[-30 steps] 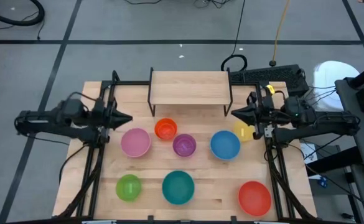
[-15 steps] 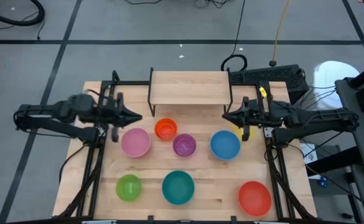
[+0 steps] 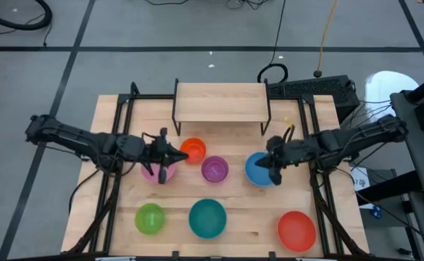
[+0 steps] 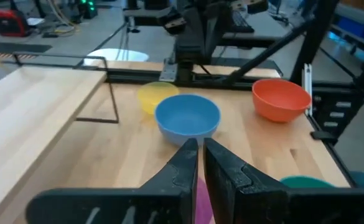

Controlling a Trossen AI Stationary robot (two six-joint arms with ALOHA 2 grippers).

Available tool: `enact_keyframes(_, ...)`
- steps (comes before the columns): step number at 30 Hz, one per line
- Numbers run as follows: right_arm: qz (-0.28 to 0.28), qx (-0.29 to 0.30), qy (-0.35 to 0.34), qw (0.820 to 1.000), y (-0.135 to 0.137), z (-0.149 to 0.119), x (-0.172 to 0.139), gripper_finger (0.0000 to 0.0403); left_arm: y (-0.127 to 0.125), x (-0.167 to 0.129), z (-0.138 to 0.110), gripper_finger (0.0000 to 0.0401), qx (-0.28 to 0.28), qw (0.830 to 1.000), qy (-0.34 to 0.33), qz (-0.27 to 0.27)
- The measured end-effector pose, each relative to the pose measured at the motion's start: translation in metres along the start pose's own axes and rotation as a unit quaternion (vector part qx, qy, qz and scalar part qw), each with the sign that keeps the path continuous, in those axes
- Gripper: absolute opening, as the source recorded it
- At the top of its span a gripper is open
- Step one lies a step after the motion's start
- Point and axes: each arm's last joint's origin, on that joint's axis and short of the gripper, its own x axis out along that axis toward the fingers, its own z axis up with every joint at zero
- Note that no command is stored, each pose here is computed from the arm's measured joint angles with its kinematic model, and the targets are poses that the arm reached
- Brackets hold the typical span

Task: Place and stack bowls onto a shelf
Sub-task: Put the blue bowl on the shelf

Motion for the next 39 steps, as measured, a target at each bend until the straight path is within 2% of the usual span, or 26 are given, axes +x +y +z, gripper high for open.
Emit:
enact_keyframes(5,-0.05,-0.025,0.1,0.993,0.019,-0.006,0.007,0.0012,-0.009,0.013,-0.004,0.0031,0.014,1.0,0.002,-0.01)
enact_keyframes(11,-0.076,-0.074,0.174,0.979,0.033,-0.017,0.029,0.0063,-0.012,0.025,-0.012,0.0031,0.019,1.0,0.017,-0.01)
enact_keyframes(19,-0.12,-0.175,0.238,0.948,0.034,-0.034,0.055,0.0128,-0.015,0.035,-0.014,0.0031,0.03,0.999,0.01,-0.011)
enact_keyframes(27,-0.14,-0.213,0.283,0.925,0.034,-0.045,0.074,0.0175,-0.016,0.035,-0.014,0.0031,0.03,0.999,0.009,-0.013)
enact_keyframes(35,-0.144,-0.234,0.318,0.907,0.033,-0.053,0.091,0.0182,-0.016,0.035,-0.014,0.0031,0.029,0.999,0.01,-0.014)
enact_keyframes(39,-0.143,-0.232,0.317,0.908,0.031,-0.058,0.095,0.0177,-0.016,0.035,-0.014,0.0031,0.029,0.999,0.01,-0.014)
